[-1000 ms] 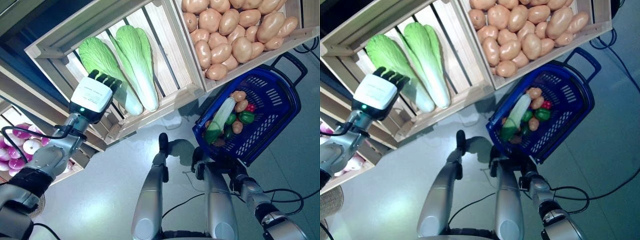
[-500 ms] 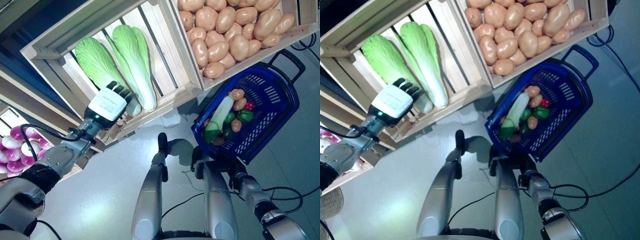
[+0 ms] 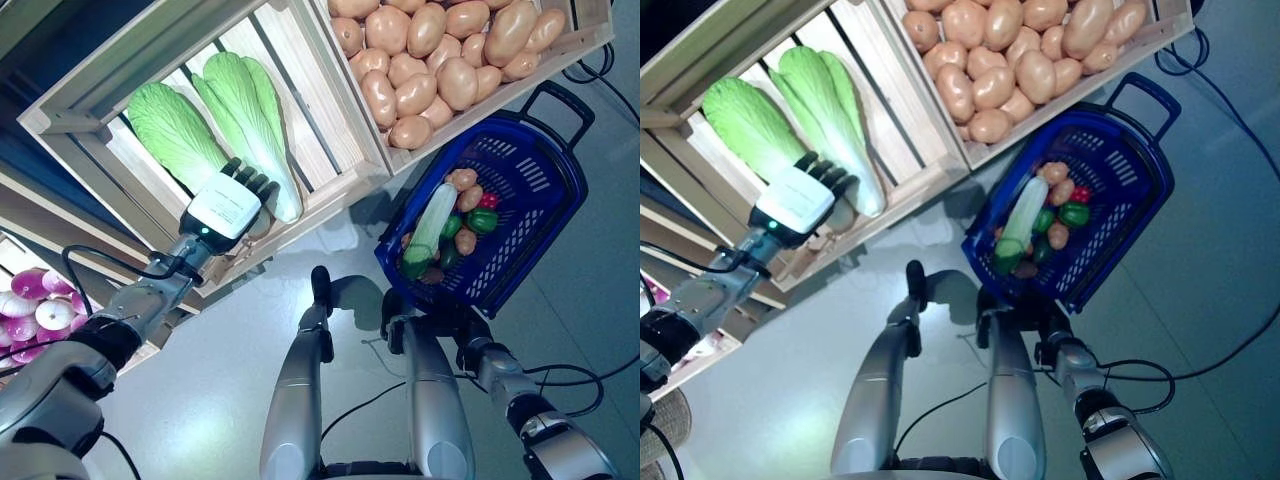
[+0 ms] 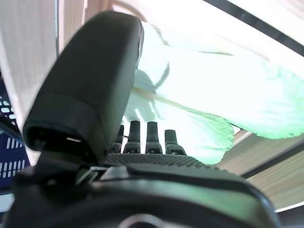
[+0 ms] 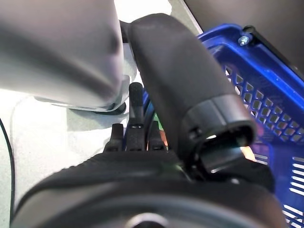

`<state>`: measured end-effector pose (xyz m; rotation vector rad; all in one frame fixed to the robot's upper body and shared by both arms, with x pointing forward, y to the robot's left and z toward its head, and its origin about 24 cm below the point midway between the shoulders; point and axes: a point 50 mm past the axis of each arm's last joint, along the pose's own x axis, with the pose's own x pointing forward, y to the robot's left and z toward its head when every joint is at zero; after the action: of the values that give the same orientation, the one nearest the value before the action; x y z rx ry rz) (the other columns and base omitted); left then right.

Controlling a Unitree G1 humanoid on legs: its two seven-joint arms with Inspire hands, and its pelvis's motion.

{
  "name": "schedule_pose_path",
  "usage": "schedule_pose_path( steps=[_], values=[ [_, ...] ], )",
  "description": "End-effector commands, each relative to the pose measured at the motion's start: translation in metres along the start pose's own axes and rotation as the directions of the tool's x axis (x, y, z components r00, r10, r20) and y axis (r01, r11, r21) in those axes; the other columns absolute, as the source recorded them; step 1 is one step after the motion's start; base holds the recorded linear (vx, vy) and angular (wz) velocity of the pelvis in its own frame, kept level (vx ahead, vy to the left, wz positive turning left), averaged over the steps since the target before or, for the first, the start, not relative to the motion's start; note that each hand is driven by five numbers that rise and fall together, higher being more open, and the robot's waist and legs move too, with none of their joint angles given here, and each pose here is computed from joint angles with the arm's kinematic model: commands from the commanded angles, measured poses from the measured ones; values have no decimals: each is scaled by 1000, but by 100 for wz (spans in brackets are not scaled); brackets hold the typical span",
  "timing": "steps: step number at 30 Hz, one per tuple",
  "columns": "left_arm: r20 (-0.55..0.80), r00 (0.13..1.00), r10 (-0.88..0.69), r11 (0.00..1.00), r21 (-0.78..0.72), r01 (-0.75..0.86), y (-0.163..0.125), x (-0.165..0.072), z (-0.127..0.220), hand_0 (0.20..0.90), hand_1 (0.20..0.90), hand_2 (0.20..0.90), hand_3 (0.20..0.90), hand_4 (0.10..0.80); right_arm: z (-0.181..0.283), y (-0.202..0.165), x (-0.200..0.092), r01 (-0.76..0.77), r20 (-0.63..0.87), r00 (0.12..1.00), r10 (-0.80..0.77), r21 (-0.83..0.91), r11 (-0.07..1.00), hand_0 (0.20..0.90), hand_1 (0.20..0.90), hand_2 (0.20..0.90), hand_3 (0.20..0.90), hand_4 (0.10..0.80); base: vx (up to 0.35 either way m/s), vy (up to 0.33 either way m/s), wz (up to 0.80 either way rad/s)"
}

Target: Put vegetables into the basket

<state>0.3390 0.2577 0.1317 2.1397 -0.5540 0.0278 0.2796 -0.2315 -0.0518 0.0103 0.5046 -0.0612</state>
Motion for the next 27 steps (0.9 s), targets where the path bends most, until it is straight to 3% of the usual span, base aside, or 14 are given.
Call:
schedule_pose_path(
  steps=[1, 7, 27],
  values=[
    [-112, 983, 142, 988, 78, -134, 20, 10, -31, 900, 900, 900, 900, 800, 4, -9, -2, 33, 20, 999, -33, -5, 999, 900, 900, 900, 900, 800, 4, 34, 1],
    [-155, 971, 183, 981, 90, -170, 14, 2, -41, 900, 900, 900, 900, 800, 3, -14, -4, 44, 27, 999, -44, -2, 999, 900, 900, 900, 900, 800, -2, 11, 0],
    [-222, 975, 23, 997, 78, -6, -44, -50, -18, 900, 900, 900, 900, 800, 13, -13, -4, 44, 64, 997, -43, -9, 999, 900, 900, 900, 900, 800, 0, 2, 0]
  ],
)
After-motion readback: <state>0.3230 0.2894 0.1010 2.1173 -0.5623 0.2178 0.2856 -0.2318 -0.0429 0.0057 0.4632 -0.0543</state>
